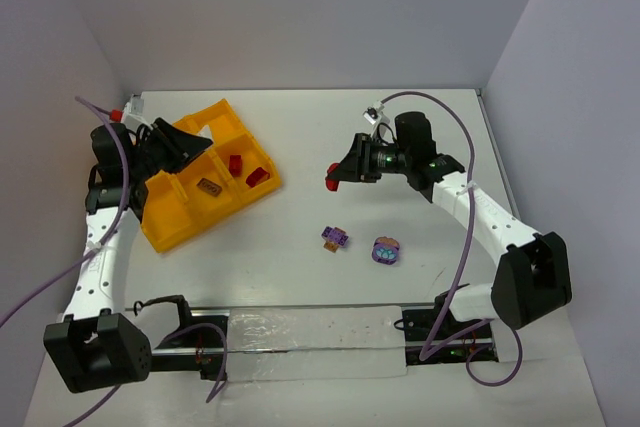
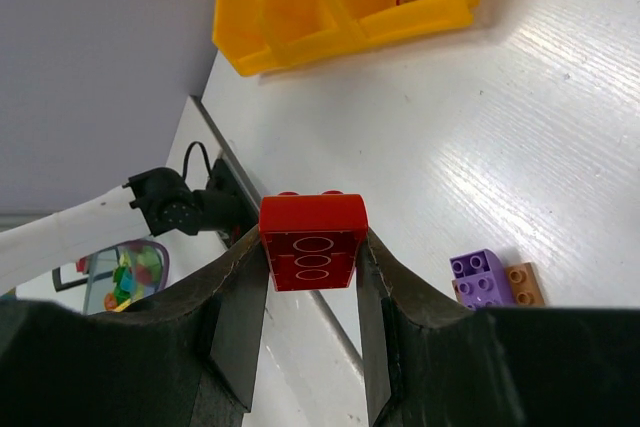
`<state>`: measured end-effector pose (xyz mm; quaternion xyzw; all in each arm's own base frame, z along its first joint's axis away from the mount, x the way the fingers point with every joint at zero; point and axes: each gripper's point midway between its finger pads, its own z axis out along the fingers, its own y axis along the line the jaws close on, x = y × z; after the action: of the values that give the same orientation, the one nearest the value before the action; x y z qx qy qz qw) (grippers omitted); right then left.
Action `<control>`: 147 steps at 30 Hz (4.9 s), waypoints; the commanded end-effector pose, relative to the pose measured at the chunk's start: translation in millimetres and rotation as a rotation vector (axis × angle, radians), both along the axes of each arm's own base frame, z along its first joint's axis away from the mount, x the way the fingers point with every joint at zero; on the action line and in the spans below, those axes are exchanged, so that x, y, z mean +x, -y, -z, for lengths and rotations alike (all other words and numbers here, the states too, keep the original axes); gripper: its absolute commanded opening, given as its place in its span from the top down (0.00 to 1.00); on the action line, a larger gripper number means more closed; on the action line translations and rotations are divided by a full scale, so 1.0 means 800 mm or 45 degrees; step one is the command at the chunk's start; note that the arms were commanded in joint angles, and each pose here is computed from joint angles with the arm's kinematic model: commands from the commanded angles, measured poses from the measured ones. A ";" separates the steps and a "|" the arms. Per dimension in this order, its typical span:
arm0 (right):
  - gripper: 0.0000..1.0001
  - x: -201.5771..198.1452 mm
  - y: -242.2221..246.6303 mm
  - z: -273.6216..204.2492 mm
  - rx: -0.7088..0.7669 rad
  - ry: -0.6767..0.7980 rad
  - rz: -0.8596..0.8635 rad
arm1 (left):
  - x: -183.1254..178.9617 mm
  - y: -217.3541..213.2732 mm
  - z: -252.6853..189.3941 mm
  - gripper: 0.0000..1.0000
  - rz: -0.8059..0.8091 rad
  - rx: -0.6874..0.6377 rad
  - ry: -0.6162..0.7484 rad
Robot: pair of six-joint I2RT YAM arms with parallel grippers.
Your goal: Sort the legos into containers by color
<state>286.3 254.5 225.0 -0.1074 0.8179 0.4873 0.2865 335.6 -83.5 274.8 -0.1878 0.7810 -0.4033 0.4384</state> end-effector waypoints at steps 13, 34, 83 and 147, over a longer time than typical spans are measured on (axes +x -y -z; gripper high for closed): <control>1.00 0.009 0.006 -0.039 -0.019 0.126 0.023 | 0.084 -0.135 0.057 1.00 -0.588 0.245 -0.367; 1.00 0.008 0.008 -0.034 -0.035 0.107 0.027 | 0.158 -0.187 0.126 1.00 -0.719 0.522 -0.537; 1.00 0.005 0.011 -0.035 -0.075 0.104 0.042 | 0.156 -0.107 0.056 0.12 -0.490 0.654 -0.327; 1.00 -0.043 -0.062 -0.126 0.477 0.089 -0.399 | -0.121 0.250 -0.049 0.11 1.098 -0.253 0.390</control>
<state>257.1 299.8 312.7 -0.1736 0.6971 0.6518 0.2431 237.3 -274.2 300.4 0.1554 0.6940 -0.6352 0.3013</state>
